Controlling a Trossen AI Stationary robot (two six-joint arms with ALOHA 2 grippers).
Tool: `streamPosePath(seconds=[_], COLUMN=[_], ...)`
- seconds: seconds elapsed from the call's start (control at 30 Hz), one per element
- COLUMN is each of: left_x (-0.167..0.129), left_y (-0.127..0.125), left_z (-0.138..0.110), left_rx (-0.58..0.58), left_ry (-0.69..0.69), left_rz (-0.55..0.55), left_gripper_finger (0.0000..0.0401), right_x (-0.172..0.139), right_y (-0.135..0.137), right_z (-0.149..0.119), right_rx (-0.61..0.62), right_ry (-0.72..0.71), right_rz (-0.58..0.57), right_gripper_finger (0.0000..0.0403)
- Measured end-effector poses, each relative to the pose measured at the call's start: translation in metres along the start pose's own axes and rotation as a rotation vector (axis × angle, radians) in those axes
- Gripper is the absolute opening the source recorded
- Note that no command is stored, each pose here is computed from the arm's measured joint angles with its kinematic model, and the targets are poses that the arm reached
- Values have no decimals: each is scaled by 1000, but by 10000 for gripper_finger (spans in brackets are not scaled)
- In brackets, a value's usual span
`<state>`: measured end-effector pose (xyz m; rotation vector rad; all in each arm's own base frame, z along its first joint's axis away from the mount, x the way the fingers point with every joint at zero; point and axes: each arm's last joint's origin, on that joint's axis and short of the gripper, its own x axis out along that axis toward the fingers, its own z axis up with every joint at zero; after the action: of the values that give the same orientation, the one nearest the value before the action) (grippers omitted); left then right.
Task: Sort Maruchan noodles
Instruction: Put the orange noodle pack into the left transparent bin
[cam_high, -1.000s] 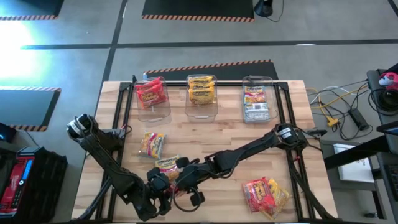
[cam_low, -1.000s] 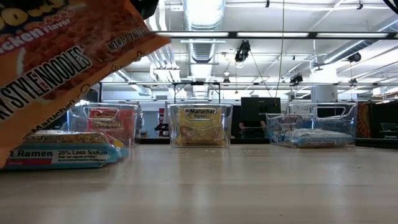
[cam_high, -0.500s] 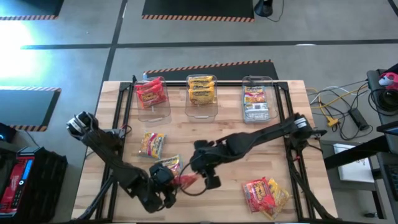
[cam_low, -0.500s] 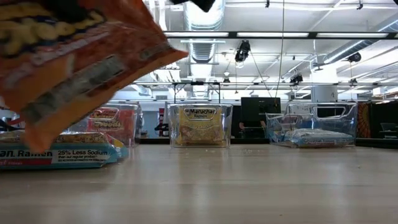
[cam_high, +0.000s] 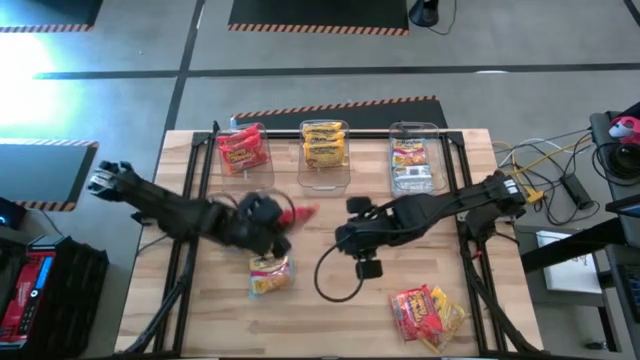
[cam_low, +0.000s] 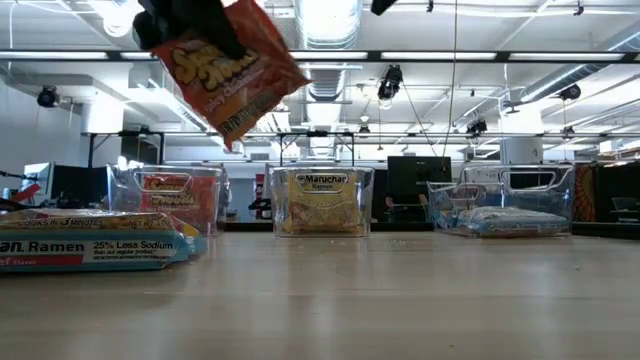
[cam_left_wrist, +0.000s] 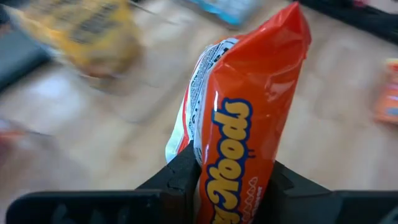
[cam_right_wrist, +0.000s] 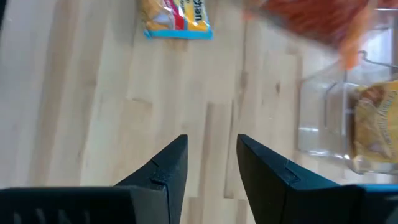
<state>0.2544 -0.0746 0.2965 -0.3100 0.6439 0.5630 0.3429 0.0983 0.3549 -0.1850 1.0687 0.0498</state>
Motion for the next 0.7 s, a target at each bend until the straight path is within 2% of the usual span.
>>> streamPosePath(seconds=[0.13,0.33,0.47,0.7], left_x=[-10,-22,-21,5], left_y=[38,96,133,177], left_z=[18,40,47,44], left_rx=[15,61,107,142], left_ry=[4,-1,79,283], left_rz=[93,244,367,377], left_gripper_finger=[77,77,77,77], right_x=[2,26,43,58], right_y=[-8,-25,-38,-58], right_z=[-11,-35,-55,-77], right_rx=[3,57,127,246], right_ry=[-17,-10,-5,-69], right_rz=[-23,-55,-76,-109], right_gripper_finger=[125,125,125,125])
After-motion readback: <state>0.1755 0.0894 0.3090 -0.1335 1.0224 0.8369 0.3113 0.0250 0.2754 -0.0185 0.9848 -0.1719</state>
